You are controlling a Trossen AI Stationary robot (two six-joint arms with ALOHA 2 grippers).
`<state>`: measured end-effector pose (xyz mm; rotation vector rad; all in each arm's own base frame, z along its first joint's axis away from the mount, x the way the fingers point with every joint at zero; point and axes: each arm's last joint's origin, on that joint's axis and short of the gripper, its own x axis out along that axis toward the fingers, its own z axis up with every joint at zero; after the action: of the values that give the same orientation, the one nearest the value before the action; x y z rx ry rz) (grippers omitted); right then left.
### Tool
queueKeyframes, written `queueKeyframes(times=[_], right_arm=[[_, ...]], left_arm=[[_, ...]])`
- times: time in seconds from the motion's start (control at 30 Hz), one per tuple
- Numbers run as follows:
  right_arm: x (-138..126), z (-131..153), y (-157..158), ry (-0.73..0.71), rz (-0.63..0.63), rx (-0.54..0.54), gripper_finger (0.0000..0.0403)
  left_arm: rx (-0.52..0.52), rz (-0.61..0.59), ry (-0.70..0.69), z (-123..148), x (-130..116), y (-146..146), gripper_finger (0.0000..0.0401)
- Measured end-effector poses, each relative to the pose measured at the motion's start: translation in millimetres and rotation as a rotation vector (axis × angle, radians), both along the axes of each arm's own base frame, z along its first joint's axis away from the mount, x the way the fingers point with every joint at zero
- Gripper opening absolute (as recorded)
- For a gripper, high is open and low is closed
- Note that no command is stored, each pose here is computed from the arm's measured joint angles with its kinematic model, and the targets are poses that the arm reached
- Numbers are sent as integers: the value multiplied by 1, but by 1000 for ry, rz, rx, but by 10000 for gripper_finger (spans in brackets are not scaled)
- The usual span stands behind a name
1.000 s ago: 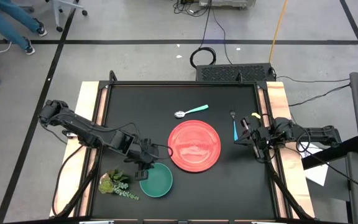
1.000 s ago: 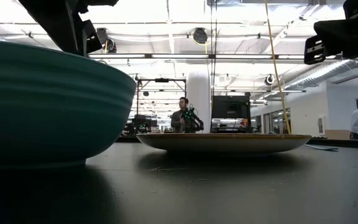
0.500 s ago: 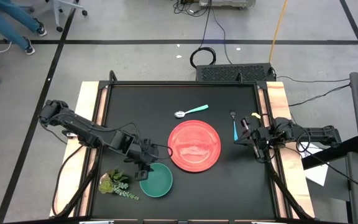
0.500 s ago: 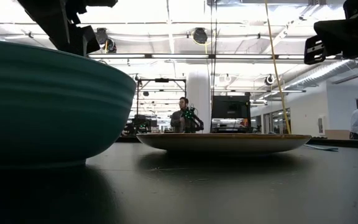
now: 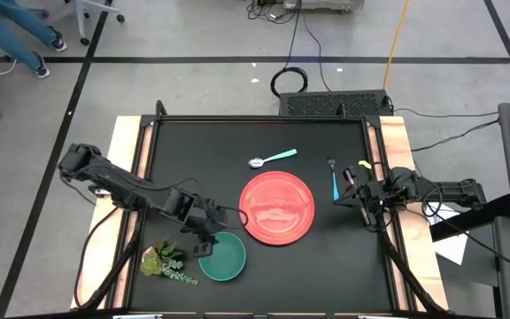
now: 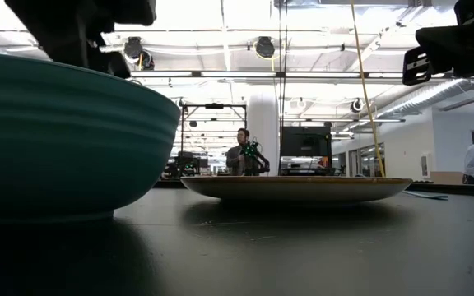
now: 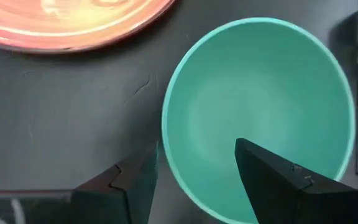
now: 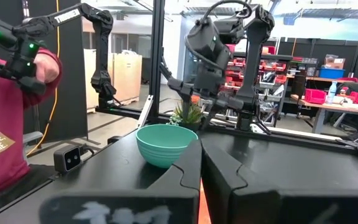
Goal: Set table place
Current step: Put the green bowl on the orange plate
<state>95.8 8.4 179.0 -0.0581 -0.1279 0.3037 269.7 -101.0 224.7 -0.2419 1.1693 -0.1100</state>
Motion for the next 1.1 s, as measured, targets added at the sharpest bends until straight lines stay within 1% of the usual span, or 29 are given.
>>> queueKeyframes(times=[0.13,0.5,0.97,1.1], right_arm=[[0,0,0,0,0,0,0],[0,0,0,0,0,1,0],[0,0,0,1,0,1,0],[0,0,0,1,0,1,0]], left_arm=[[2,0,47,-13,5,-2,219],[13,18,99,-29,12,-3,219],[20,7,90,-28,12,-3,218],[39,4,65,-28,14,-4,218]])
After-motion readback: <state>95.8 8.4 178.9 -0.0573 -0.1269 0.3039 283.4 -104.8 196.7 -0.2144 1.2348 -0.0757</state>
